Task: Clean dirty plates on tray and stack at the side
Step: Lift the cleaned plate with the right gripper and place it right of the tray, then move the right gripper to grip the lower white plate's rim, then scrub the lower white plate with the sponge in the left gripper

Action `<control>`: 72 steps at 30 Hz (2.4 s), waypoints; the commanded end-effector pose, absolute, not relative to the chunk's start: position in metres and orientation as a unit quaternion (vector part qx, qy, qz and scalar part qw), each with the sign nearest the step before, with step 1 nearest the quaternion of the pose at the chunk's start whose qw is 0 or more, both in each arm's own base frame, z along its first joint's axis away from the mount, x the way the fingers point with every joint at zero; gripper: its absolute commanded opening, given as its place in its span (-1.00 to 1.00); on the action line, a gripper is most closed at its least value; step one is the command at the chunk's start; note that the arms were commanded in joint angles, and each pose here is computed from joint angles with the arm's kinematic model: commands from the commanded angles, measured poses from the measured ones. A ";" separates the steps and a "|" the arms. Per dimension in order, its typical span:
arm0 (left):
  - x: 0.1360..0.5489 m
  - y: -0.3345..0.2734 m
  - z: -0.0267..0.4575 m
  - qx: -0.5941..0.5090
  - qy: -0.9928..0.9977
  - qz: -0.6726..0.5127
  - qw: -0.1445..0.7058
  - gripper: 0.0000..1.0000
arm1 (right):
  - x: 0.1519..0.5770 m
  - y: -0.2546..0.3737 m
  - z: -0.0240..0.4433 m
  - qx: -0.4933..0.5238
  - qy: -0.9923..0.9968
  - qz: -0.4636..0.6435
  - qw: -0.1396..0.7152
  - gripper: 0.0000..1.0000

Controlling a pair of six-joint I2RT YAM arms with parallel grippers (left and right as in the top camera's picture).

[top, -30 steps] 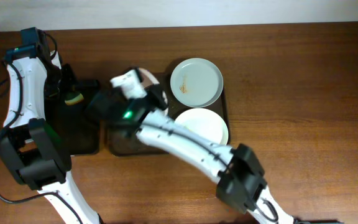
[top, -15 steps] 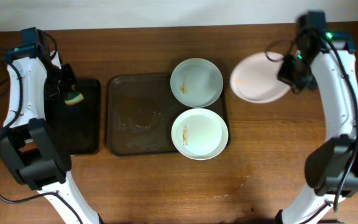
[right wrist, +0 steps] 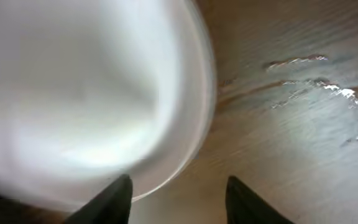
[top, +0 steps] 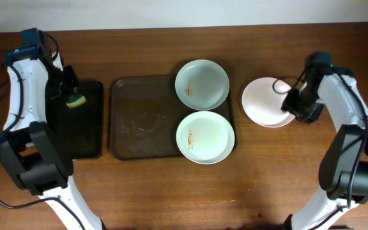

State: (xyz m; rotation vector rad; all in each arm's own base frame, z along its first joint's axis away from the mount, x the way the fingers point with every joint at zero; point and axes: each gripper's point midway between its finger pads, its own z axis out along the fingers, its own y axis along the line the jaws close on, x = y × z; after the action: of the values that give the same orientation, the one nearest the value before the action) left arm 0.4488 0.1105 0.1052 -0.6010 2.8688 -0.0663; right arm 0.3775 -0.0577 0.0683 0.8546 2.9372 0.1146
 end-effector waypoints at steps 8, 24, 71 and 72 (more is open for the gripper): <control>0.447 0.111 0.107 -0.198 0.974 -0.026 0.104 -0.99 | 0.329 0.083 0.101 0.143 0.984 0.103 -0.018 -0.20; 0.448 0.111 0.107 -0.198 0.974 -0.025 0.106 -0.99 | 0.299 0.120 0.007 0.127 0.987 0.086 -0.054 -0.92; 0.415 -0.058 -0.015 0.127 0.990 0.005 0.064 -0.99 | 0.376 0.287 0.001 0.120 0.967 0.203 0.095 -0.92; 0.414 -0.053 -0.021 0.121 0.990 0.020 0.068 -0.99 | 0.376 0.287 0.001 0.120 0.967 0.203 0.095 -0.92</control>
State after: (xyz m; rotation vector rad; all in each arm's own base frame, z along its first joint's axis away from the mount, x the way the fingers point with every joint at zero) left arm 0.4274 -0.0848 0.0069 0.4148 2.9282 -0.1769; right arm 0.3747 0.2881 0.0074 0.3447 2.8594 0.6170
